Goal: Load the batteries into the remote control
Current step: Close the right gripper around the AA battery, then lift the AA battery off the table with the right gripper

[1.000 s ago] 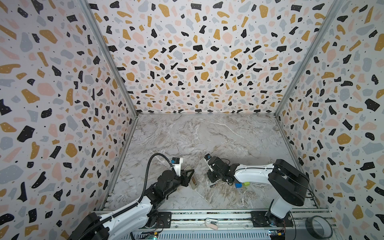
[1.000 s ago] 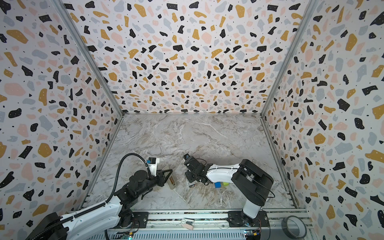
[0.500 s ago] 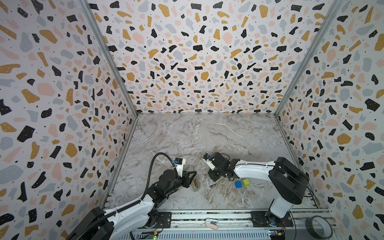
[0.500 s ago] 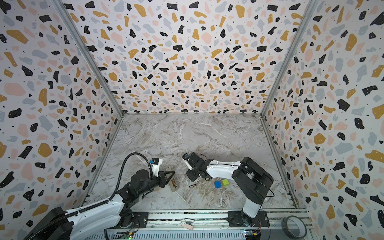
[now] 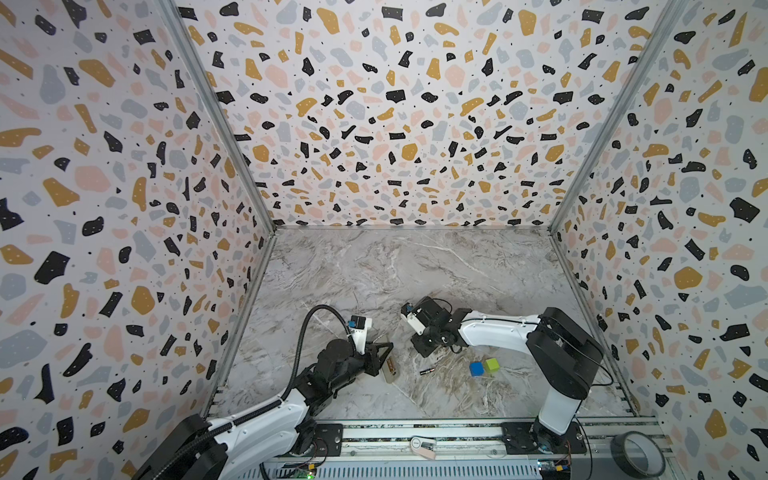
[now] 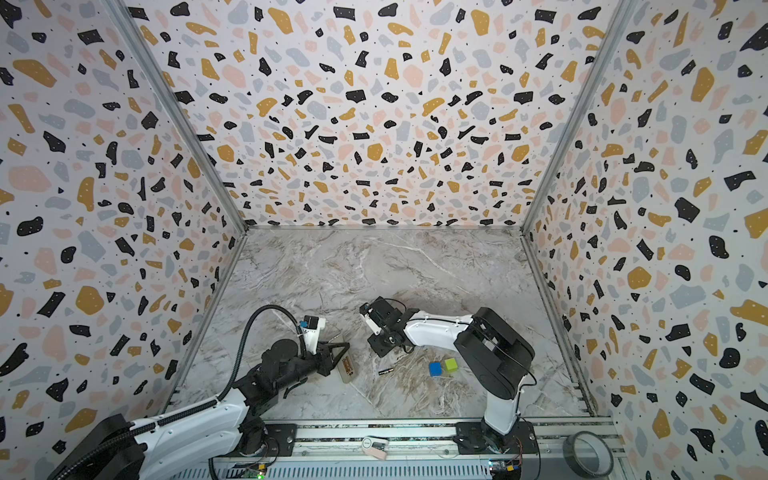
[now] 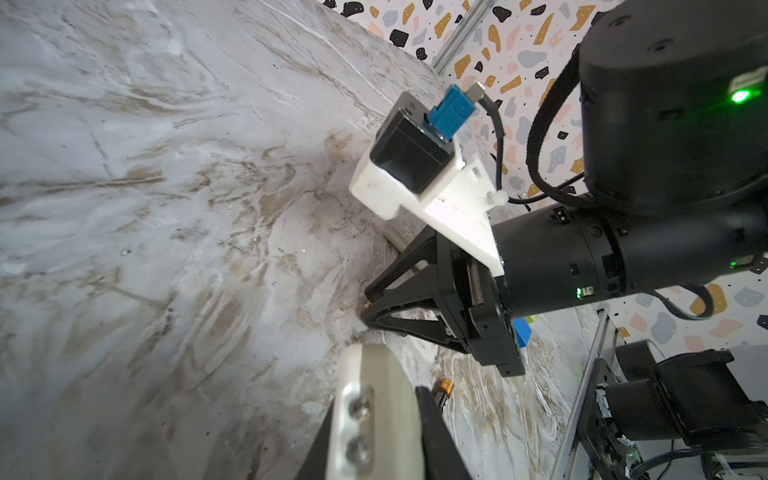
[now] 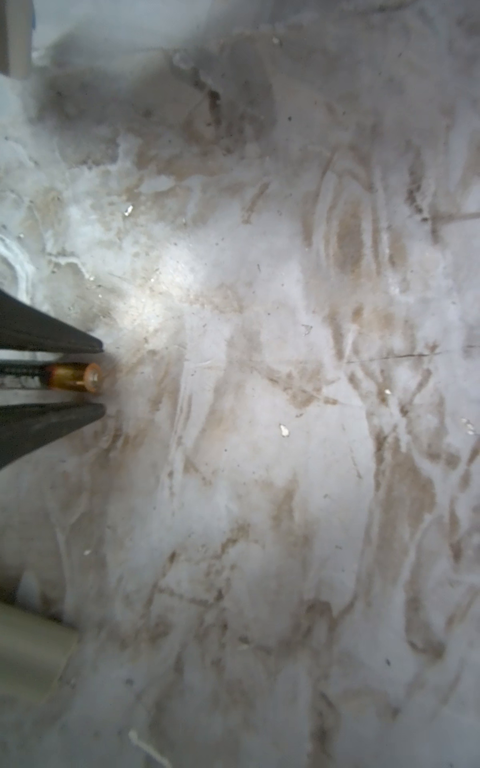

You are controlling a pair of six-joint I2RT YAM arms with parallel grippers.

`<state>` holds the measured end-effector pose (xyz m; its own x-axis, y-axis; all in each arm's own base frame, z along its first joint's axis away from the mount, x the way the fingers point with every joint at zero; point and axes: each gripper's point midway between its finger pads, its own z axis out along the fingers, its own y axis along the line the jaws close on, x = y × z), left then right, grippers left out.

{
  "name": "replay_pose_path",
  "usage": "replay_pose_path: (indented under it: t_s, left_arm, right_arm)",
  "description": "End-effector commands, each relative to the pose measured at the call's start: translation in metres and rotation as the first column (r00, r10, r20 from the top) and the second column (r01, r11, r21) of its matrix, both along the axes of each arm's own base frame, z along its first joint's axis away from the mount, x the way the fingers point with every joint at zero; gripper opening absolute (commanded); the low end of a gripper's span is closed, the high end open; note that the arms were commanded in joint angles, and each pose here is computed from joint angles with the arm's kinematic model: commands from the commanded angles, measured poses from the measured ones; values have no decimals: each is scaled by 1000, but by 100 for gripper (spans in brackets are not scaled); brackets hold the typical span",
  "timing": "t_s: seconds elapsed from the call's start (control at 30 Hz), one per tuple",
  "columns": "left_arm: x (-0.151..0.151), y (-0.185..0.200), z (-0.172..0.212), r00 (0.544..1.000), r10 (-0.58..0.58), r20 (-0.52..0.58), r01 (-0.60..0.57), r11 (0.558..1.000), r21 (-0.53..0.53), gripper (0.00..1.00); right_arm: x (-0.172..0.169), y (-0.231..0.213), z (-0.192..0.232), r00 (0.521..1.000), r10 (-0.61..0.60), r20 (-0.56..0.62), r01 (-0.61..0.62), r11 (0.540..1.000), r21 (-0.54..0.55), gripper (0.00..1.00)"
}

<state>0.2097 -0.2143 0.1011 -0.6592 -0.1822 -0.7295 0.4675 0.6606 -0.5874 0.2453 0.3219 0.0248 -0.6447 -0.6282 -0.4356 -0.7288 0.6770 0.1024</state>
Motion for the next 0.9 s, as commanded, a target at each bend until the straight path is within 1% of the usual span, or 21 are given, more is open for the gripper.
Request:
replay_pose_path:
  t_s: [0.0, 0.37, 0.6, 0.87]
  left_arm:
    - [2, 1, 7, 999, -1, 52, 1, 1000, -11, 0]
    - [5, 6, 5, 998, 28, 62, -29, 1000, 7, 0]
    - [7, 11, 7, 996, 58, 71, -58, 998, 5, 0]
    - [8, 12, 5, 996, 74, 58, -75, 997, 3, 0]
  right_arm:
    - [-8, -15, -10, 999, 4, -39, -7, 997, -73, 23]
    - [-17, -22, -21, 997, 14, -71, -23, 993, -116, 18]
    - [-18, -25, -23, 998, 22, -60, -31, 987, -157, 16]
    - [-19, -26, -26, 997, 55, -45, -64, 971, -230, 12]
